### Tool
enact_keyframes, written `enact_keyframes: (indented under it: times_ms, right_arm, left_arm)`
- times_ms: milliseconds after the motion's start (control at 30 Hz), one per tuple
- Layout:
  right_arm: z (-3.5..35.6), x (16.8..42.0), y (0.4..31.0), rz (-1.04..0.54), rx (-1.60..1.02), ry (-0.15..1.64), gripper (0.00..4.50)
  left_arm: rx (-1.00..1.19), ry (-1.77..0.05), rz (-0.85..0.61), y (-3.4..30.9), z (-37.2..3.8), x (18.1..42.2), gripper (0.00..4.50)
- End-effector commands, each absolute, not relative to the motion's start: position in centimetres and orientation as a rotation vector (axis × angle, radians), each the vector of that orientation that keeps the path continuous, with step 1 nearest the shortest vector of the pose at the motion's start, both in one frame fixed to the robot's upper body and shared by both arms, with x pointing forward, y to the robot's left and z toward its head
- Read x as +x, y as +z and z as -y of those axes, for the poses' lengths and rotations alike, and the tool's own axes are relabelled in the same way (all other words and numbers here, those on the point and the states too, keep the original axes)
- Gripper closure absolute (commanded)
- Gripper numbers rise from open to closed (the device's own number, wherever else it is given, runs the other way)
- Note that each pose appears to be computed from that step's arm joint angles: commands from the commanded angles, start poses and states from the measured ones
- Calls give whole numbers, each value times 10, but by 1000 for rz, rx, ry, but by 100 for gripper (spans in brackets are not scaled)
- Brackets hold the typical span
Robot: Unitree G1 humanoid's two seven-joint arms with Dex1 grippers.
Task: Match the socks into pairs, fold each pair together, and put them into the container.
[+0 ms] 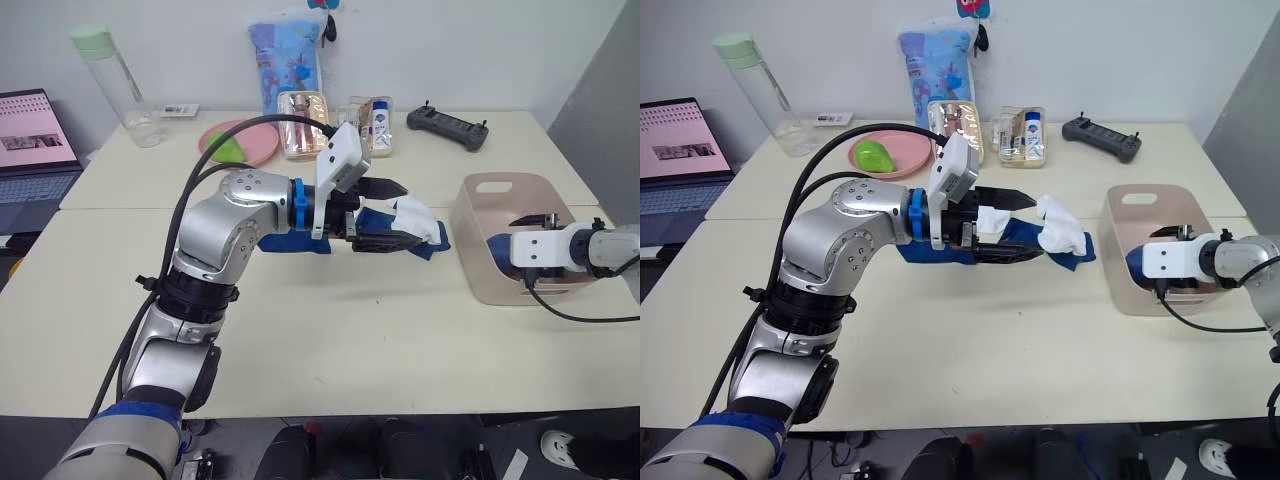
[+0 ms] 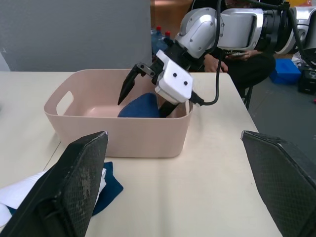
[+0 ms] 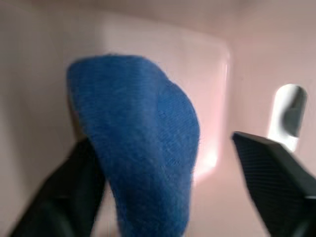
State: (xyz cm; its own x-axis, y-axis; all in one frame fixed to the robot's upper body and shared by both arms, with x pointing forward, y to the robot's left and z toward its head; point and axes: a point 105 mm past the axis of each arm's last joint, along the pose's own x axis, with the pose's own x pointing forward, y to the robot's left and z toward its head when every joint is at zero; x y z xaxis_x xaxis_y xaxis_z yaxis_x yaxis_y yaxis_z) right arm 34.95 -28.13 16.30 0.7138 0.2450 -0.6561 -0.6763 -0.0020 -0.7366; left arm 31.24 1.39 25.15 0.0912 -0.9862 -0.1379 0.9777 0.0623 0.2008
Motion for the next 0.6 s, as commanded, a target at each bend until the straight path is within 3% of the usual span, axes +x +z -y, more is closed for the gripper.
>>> enact_keyframes:
  times_ms: [33,400,600]
  right_arm:
    - [278,340,200,-361,-1332,731,4]
    - [276,311,278,-325,-1130,623,4]
    - [217,306,304,7,-853,663,4]
  left_arm:
    - [295,-1495,71,255,-11,310,0]
    - [278,-1418,70,257,-34,320,0]
    - [281,-1201,84,250,-96,329,0]
